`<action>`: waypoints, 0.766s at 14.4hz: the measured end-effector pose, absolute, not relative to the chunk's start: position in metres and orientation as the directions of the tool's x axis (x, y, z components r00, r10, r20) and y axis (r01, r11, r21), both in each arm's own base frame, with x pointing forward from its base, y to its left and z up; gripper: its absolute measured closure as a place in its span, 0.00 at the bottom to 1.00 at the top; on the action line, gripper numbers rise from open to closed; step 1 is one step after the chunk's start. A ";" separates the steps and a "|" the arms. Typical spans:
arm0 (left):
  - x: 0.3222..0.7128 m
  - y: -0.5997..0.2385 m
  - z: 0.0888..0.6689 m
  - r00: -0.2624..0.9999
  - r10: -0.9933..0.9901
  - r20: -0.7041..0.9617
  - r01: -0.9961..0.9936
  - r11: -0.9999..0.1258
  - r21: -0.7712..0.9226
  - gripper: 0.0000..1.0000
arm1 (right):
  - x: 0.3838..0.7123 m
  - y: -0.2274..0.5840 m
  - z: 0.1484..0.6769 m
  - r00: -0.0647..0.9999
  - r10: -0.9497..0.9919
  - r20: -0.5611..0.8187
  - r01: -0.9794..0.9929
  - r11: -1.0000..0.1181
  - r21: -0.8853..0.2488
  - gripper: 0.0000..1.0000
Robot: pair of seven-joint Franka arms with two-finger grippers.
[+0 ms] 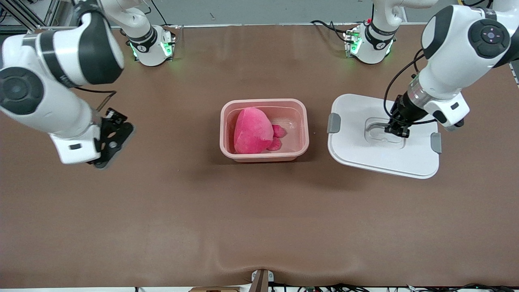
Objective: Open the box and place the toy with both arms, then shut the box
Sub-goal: 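Withdraw the right gripper while the left gripper carries the lid over the box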
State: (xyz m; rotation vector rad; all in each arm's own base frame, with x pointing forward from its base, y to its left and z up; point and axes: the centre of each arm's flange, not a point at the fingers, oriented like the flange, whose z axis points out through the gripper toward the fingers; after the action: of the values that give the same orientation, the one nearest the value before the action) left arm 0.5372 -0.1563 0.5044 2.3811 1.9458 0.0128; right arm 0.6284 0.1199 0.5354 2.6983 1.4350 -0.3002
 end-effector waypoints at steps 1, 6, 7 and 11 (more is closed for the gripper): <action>0.535 -0.164 0.504 0.192 0.981 -0.037 0.980 -0.190 0.056 0.93 | 0.631 0.100 0.536 0.588 0.782 -0.206 0.796 -0.605 -0.026 0.00; 0.528 -0.206 0.505 0.151 0.987 -0.045 0.987 -0.149 0.056 0.93 | 0.622 0.020 0.539 0.807 0.549 -0.217 0.562 -0.827 0.001 0.00; 0.528 -0.216 0.505 0.136 0.989 -0.049 0.989 -0.133 0.057 0.93 | 0.616 0.007 0.537 0.837 0.504 -0.212 0.518 -0.856 0.009 0.00; 0.528 -0.260 0.502 0.093 0.993 -0.068 0.995 -0.090 0.052 0.93 | 0.584 -0.025 0.533 0.915 0.354 -0.193 0.358 -0.934 -0.016 0.00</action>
State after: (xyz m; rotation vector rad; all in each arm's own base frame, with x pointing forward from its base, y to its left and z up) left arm 0.5284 -0.2597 0.5024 2.2586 2.0602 -0.0236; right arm 0.5844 -0.0253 0.5332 3.0550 0.5676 -0.3014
